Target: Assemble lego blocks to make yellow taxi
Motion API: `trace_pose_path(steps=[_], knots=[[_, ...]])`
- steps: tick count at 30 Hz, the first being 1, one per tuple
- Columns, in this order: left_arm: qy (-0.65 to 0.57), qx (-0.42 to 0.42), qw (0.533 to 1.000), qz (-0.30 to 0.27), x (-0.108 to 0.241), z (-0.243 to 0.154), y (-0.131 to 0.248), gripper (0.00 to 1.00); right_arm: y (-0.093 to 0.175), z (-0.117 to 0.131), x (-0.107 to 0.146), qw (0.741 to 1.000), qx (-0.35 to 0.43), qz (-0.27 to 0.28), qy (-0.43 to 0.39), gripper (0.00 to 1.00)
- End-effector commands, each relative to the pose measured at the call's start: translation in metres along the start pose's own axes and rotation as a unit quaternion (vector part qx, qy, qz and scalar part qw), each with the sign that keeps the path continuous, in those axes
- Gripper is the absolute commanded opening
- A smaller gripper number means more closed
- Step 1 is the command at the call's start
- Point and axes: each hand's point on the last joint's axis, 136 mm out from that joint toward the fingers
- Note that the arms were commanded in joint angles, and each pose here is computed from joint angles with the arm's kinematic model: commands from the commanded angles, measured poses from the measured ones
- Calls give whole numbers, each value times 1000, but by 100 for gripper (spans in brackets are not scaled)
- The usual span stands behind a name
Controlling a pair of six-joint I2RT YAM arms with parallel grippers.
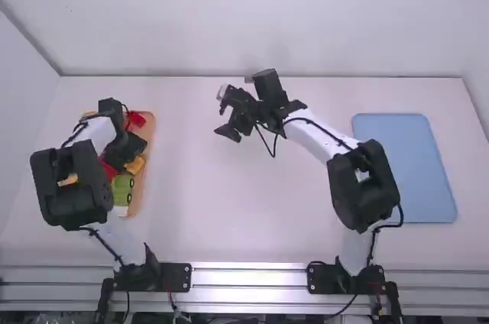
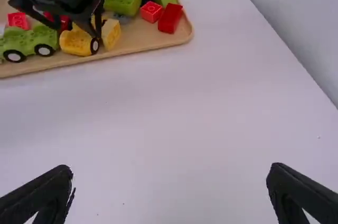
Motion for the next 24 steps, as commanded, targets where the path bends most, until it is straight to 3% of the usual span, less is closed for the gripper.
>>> trace_pose_path(steps=[1,24], knots=[[-6,-6,1000,10,5,4,-5,74,-4,6,2,1000,-10,0,-3,98],[-28,6,999,-15,10,10,-30,70,-5,8,3,1000,-13,4,-4,98]])
Point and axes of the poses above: each hand's point on the last joint's axis, 136 mm out from that joint toward the fingers, its own y axis back along the fingers, its own z axis along the line the jaws close on, x = y × z, and after that the axes turned 11 degrees about y, right-handed
